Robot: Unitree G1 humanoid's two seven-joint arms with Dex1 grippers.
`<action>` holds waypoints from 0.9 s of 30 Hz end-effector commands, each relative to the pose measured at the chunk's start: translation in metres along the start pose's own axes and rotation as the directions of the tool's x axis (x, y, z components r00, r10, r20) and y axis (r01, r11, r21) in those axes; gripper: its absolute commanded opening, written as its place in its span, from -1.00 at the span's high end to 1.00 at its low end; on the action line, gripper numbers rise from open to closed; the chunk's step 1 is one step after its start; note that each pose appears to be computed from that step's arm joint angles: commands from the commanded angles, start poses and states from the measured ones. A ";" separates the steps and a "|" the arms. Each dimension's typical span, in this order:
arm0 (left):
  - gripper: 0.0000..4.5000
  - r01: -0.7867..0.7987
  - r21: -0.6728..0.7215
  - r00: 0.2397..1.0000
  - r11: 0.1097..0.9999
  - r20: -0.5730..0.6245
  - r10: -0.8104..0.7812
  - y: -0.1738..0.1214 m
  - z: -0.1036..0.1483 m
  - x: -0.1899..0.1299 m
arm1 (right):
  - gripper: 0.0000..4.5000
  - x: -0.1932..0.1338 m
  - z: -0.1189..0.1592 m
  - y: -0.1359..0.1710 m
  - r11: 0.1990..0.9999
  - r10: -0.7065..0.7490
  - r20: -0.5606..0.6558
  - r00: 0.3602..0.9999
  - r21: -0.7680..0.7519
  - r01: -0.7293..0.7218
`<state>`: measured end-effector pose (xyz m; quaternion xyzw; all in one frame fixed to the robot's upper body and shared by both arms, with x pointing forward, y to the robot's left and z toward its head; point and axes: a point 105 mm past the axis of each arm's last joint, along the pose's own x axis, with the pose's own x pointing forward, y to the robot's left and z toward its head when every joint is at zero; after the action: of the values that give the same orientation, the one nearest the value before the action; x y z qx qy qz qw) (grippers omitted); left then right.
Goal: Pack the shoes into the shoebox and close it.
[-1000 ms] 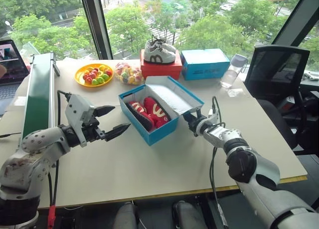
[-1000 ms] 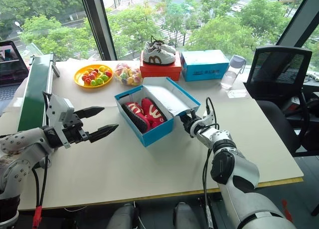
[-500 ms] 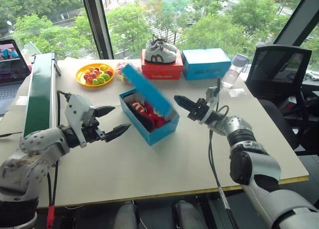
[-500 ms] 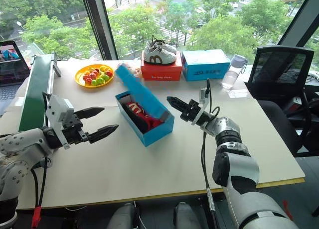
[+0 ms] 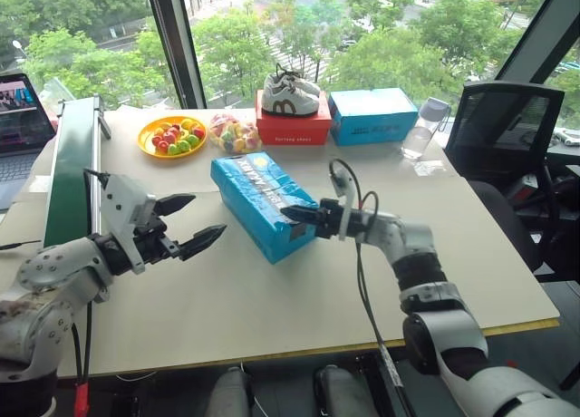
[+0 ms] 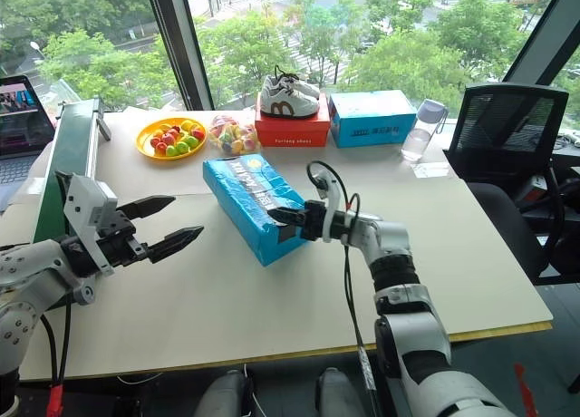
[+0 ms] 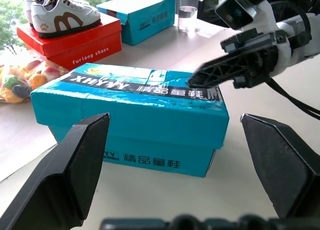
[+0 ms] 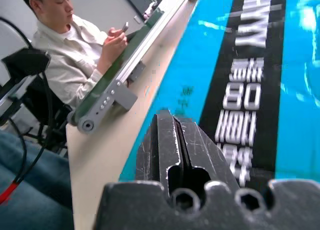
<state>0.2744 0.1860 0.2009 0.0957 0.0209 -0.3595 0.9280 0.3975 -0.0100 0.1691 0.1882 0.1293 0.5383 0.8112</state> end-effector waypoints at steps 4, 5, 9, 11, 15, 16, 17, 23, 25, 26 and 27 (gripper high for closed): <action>-1.00 -0.003 0.026 0.999 1.000 0.034 0.002 -0.002 0.008 0.001 | 0.99 0.030 -0.020 -0.021 0.978 -0.195 -0.103 0.975 -0.094 0.185; -1.00 -0.006 0.024 0.999 1.000 0.036 0.005 -0.002 0.008 0.001 | 0.99 0.032 -0.029 -0.026 0.970 -0.234 -0.127 0.964 -0.103 0.222; -1.00 -0.013 0.014 0.999 1.000 0.039 0.012 -0.004 0.006 0.002 | 0.99 0.027 -0.057 -0.044 0.929 -0.351 -0.209 0.913 -0.199 0.312; -1.00 -0.030 0.004 0.999 1.000 0.038 0.030 -0.005 0.002 0.001 | 0.99 0.020 -0.070 -0.052 0.910 -0.390 -0.244 0.888 -0.248 0.332; -1.00 -0.112 -0.055 0.992 0.992 0.046 0.114 0.003 -0.011 -0.002 | 0.99 0.015 -0.042 -0.054 0.919 -0.381 -0.135 0.915 -0.160 0.359; -1.00 -0.139 -0.068 0.988 0.988 0.053 0.142 0.006 -0.013 -0.003 | 0.99 0.014 -0.029 -0.053 0.926 -0.368 -0.087 0.926 -0.120 0.357; -1.00 -0.186 -0.085 0.980 0.979 0.064 0.191 0.012 -0.016 -0.003 | 0.99 0.011 -0.009 -0.051 0.939 -0.344 -0.010 0.939 -0.034 0.344; -1.00 -0.545 -0.234 0.814 0.805 0.083 0.575 0.054 -0.051 -0.027 | 0.99 -0.093 0.090 -0.060 0.930 -0.351 0.438 0.828 0.266 0.254; -1.00 -0.603 -0.272 0.764 0.750 0.073 0.640 0.058 -0.063 -0.034 | 0.99 -0.144 0.080 -0.075 0.890 -0.452 0.450 0.770 0.281 0.358; -1.00 -0.646 -0.302 0.722 0.701 0.056 0.690 0.062 -0.073 -0.040 | 0.99 -0.165 0.068 -0.083 0.853 -0.521 0.422 0.742 0.264 0.450; -1.00 -0.676 -0.321 0.690 0.664 0.043 0.723 0.064 -0.080 -0.044 | 0.99 -0.178 0.059 -0.088 0.824 -0.566 0.401 0.721 0.249 0.509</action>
<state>0.2902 0.2617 0.1367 -0.0651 -0.0221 -0.0258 0.9973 0.4347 -0.1972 0.1993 0.3304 0.0039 0.2435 0.9119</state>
